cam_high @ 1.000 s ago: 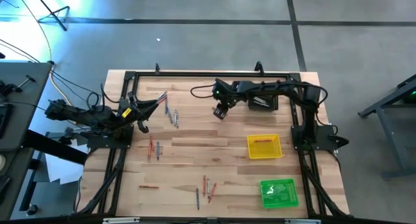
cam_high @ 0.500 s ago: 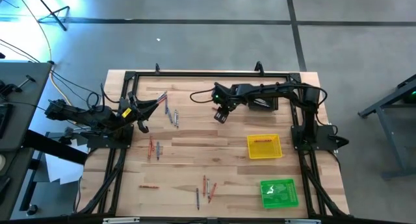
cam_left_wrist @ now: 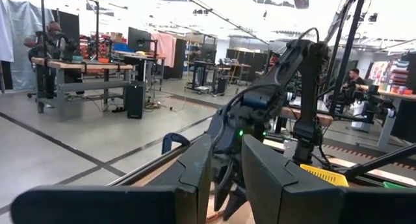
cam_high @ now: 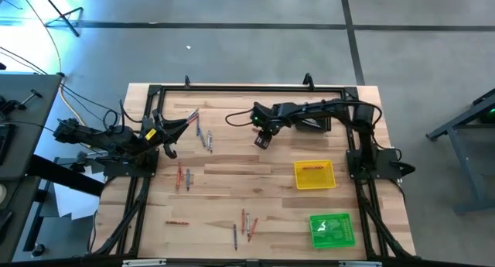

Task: Sort crayons
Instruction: Put the orange crayon into the yellow basket

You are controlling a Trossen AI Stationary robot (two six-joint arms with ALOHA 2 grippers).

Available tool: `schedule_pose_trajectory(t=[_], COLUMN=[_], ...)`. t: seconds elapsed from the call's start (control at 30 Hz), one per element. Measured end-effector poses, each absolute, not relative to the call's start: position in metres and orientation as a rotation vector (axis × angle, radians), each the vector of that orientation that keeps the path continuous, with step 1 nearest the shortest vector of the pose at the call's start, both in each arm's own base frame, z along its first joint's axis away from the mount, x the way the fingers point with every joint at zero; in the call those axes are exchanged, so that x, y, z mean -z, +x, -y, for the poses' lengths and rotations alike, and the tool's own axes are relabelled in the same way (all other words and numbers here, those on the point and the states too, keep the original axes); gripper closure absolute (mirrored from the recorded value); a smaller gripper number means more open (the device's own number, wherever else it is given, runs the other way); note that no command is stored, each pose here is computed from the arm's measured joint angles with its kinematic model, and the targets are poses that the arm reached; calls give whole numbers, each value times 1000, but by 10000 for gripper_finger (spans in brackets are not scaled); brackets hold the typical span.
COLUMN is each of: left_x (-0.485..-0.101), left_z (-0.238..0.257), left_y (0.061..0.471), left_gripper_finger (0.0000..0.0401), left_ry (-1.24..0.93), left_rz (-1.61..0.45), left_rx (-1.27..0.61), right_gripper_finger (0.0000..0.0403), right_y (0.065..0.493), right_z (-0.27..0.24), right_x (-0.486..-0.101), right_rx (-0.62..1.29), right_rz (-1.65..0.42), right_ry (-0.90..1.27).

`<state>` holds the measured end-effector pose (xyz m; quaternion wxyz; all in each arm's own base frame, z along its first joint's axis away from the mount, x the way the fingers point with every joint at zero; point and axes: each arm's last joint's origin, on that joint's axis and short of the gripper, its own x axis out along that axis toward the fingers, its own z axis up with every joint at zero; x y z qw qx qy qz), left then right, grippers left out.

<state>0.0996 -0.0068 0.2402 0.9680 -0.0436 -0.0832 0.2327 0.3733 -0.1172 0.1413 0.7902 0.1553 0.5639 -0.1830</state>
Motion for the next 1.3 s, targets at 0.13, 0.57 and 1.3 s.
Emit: schedule_pose_trajectory(t=[0.13,0.57,1.3], left_x=[-240,-240,-237], left_z=[7,7,7], left_y=[100,100,100], left_gripper_finger=[327,327,327], left_ry=[-88,-85,-113], left_rz=[168,168,147], left_rx=[-470,-471,-469], right_gripper_finger=[277,387,400], right_y=[376,375,327], right_z=[117,118,53], right_x=[-137,-136,-256], right_rx=[389,390,244], right_rz=[-1207,-1215,-1146], right_ry=[326,330,396])
